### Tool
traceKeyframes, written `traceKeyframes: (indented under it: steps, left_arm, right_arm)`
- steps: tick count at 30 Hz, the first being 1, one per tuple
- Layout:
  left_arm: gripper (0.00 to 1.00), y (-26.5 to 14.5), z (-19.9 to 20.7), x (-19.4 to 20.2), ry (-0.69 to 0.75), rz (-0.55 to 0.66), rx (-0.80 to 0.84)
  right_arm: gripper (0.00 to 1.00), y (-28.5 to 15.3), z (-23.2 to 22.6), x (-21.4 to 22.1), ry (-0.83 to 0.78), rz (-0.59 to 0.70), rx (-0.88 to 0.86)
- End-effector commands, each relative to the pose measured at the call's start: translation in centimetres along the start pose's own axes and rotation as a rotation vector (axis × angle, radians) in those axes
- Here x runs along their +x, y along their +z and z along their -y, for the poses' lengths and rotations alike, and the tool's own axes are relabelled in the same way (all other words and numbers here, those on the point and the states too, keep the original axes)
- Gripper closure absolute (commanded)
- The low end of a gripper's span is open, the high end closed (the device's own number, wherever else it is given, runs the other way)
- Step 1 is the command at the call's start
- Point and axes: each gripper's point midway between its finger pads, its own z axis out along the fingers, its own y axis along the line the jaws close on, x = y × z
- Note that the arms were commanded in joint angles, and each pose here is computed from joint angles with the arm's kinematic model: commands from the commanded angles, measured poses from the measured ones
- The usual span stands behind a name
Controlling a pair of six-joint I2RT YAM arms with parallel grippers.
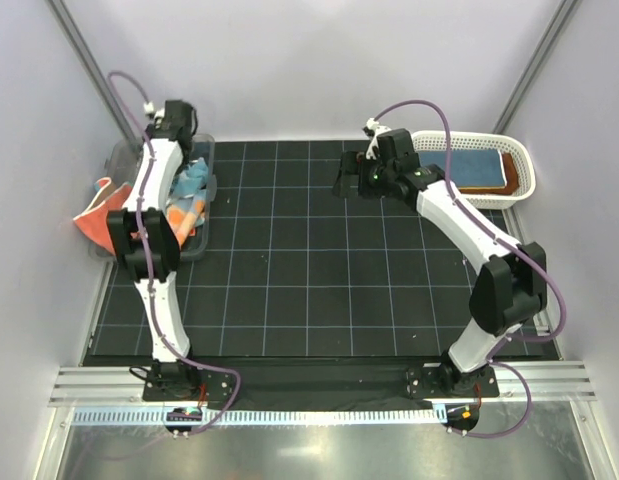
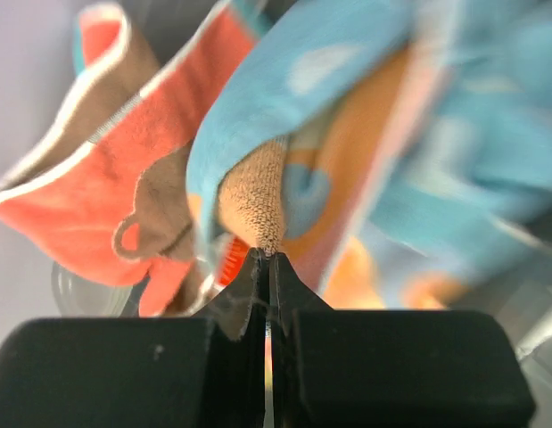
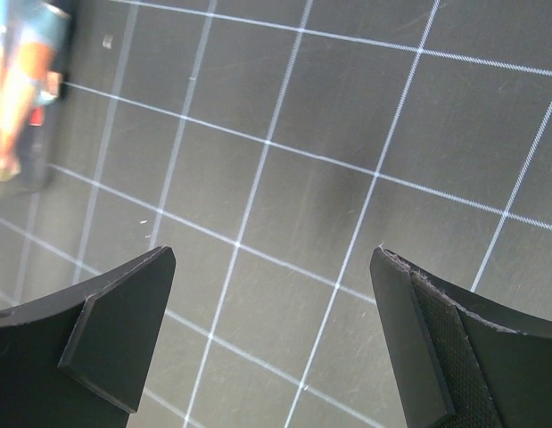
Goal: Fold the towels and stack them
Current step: Grab crumpled towel, then move the towel to the center of the board
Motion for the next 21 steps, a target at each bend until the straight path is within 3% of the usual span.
traceKeyframes:
  steps: [1, 3, 4, 8, 9, 10, 12, 13, 14, 16, 21]
  left_arm:
    - [1.0, -18.3, -0.9, -6.8, -0.081, 0.317, 0.231]
    - [1.0, -23.9, 1.3, -6.8, -0.072, 0.38, 0.417]
    - [1.0, -28.9, 1.9, -6.3, -0.099, 0.432, 0.554]
    - [1.0, -38.8, 5.8, -1.5, -0.11, 0.396, 1.075]
    - [1.0, -37.7, 7.3, 1.0, -0.099, 0.324, 1.094]
    - [1.0, -39.4, 6.9, 1.9, -0.124, 0.343, 1.176]
    - [1.0, -40.0, 8.7, 5.0, -0.14, 0.253, 1.299]
    - [1.0, -36.9, 10.7, 9.1, -0.108, 0.14, 1.287]
    - [1.0, -37.6, 11.3, 10.4, -0.107, 0.112, 1.342]
    - [1.0, -34.6, 13.3, 16.0, -0.059, -0.03, 1.312]
    - [1.0, -35.5, 17.0, 26.4, 0.102, -0.163, 1.354]
  right_arm:
    - [0.0, -6.0, -3.4, -4.1, -0.009, 0.137, -0.091]
    - [0.0, -6.9, -2.7, -3.4, -0.001, 0.137, -0.054]
    - [0.0, -8.2, -2.7, -3.5, 0.012, 0.159, -0.047]
    - [0.0, -10.8, -1.1, -1.9, 0.057, 0.187, 0.034]
    - [0.0, -11.4, -0.4, -1.8, 0.07, 0.204, 0.07]
    - [0.01, -12.8, -0.4, -1.9, 0.071, 0.234, 0.072]
    - [0.0, -13.5, 1.0, -0.7, 0.091, 0.243, 0.136]
    - [0.0, -13.9, 1.3, -0.3, 0.094, 0.247, 0.148]
    - [0.0, -14.6, 1.7, 0.5, 0.104, 0.248, 0.161]
    - [0.0, -14.8, 2.3, 1.3, 0.111, 0.248, 0.18]
    - [0.0, -12.5, 3.0, 5.2, 0.132, 0.142, 0.168]
